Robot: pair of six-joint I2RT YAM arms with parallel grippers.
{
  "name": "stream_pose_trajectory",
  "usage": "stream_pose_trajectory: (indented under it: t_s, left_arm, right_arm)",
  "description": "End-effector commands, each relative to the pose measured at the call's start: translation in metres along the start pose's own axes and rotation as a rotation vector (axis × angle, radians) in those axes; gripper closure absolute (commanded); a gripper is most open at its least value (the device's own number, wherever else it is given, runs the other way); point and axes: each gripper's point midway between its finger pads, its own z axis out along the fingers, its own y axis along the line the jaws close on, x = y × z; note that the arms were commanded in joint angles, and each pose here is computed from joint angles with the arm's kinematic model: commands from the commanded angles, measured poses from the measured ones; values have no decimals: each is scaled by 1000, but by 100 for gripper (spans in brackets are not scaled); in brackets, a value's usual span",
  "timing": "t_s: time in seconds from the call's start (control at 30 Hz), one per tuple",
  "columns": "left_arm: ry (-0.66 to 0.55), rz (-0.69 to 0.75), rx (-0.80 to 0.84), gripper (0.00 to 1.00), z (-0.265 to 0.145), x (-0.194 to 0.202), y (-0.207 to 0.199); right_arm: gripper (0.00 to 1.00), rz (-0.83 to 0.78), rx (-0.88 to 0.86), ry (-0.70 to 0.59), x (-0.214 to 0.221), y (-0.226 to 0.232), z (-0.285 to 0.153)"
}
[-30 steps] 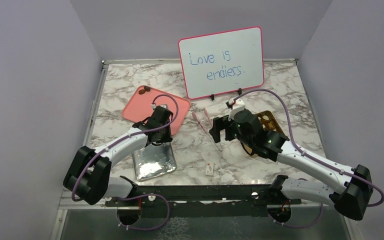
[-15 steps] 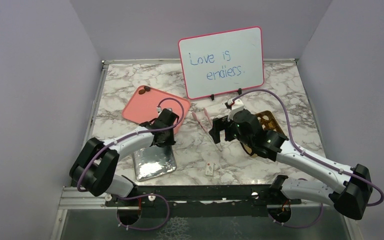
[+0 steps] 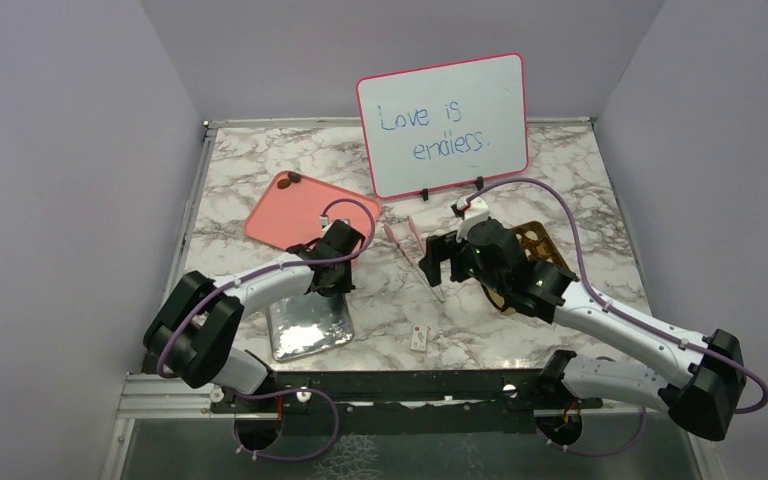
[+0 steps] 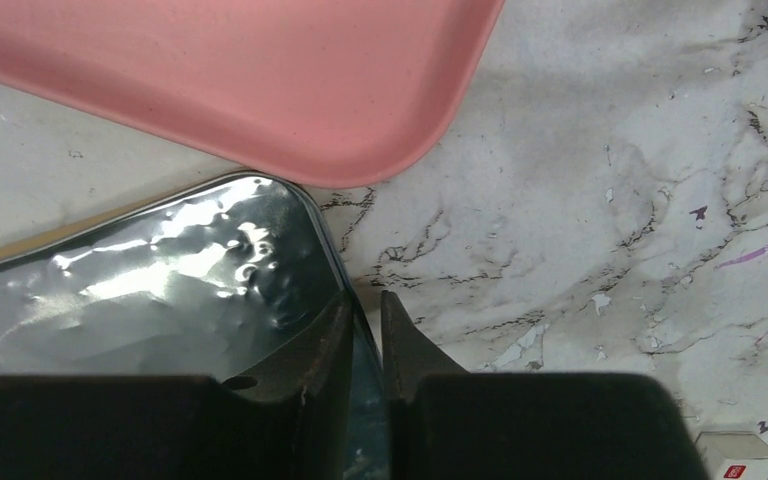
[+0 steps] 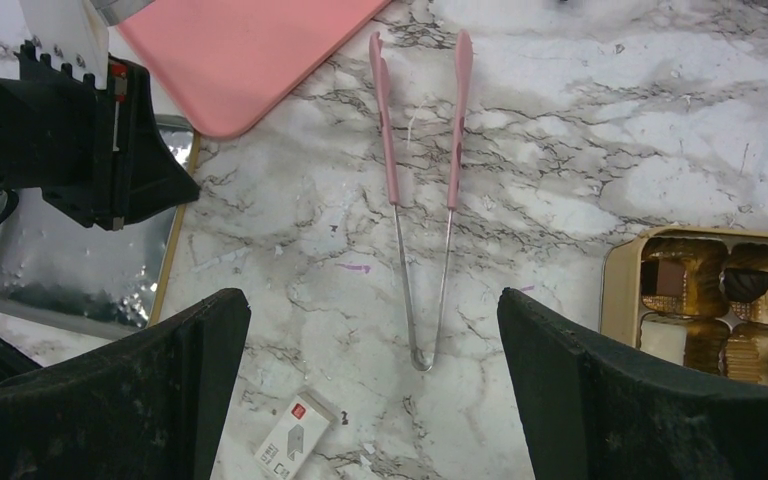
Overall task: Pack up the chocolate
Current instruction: Pick up the box lid from the center of the board.
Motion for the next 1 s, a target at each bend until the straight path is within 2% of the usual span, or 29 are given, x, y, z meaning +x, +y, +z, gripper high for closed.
stream_pose_trajectory:
  t_s: [0.0, 0.2, 0.47, 0.6, 0.77, 0.97]
  left_arm:
    - [-7, -1, -21, 87, -1, 0, 1]
    - [-26, -2, 36, 100, -21, -4, -8]
    - [-78, -5, 203, 100, -65, -13, -29]
    - [-85, -5, 270, 100, -84, -12, -36]
    - [-73, -4, 378, 100, -106, 1, -42]
    - [-75, 16, 501, 100, -134, 10, -52]
  right_arm:
    - [0, 2, 16, -84, -25, -3, -8]
    - [0, -10, 29, -81, -25, -5, -8]
    - [0, -104, -35, -31, -31, 7, -13]
    - [1, -212, -185, -36, -35, 29, -21]
    - [9, -306, -357, -33, -38, 56, -29]
    - [14, -441, -457, -12, -31, 72, -15]
